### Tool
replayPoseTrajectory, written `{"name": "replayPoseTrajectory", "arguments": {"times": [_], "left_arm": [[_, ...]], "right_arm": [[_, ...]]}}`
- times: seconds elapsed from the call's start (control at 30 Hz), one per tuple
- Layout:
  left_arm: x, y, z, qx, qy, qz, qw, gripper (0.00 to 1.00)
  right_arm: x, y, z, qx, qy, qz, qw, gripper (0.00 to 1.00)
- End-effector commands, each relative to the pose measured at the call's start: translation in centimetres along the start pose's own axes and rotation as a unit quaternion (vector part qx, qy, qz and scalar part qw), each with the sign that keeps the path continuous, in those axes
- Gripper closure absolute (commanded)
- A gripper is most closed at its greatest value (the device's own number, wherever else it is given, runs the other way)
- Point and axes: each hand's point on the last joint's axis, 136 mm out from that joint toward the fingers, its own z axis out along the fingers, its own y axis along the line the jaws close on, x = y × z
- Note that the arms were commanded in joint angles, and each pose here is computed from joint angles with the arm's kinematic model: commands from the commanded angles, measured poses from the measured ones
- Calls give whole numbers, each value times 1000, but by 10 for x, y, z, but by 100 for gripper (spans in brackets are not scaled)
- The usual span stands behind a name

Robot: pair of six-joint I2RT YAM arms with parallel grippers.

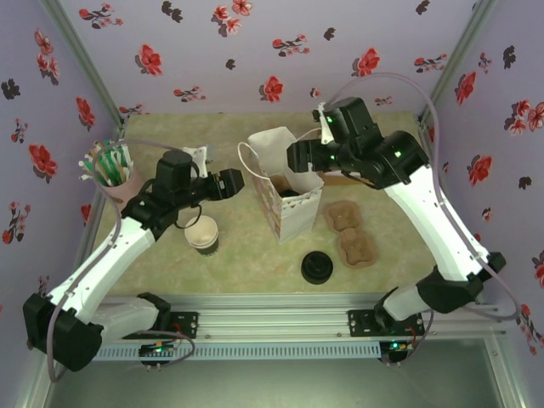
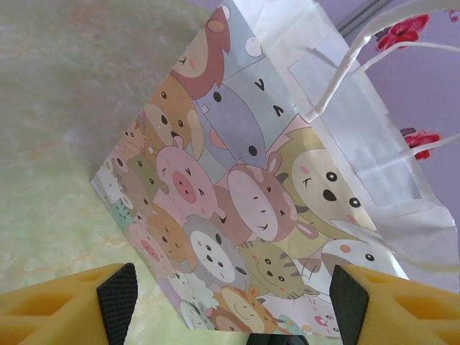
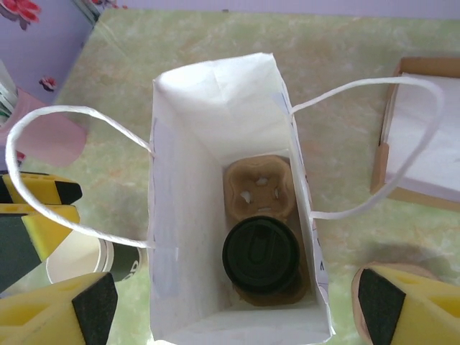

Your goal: Pack the takeout coffee

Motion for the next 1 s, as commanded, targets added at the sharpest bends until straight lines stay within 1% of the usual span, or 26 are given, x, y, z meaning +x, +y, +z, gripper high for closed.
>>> {"name": "replayPoseTrajectory", "arguments": {"times": [0.0, 0.33, 0.47, 0.6, 0.63, 0.73, 0.97], "left_arm": [[-4, -2, -10, -1, -23, 10, 1000, 24], [-13, -9, -37, 8, -66, 17, 998, 17], [-12, -11, -49, 13, -81, 13, 997, 14], [-6, -9, -57, 16, -84, 9, 996, 3], [-3, -7, -58, 14, -82, 8, 997, 1], [4, -2, -60, 2, -70, 14, 997, 1], [21, 13, -50, -20, -36, 6, 999, 1]], "right_arm": [[-8, -4, -17, 1, -50, 10, 999, 9], [14, -34, -51, 30, -104, 19, 994, 7], [26, -56, -71, 60, -134, 30, 989, 7], [43, -76, -85, 82, -155, 40, 984, 9], [47, -79, -86, 84, -156, 44, 983, 11], [58, -86, -82, 88, -148, 54, 984, 14], [78, -94, -47, 79, -105, 90, 987, 19]]}}
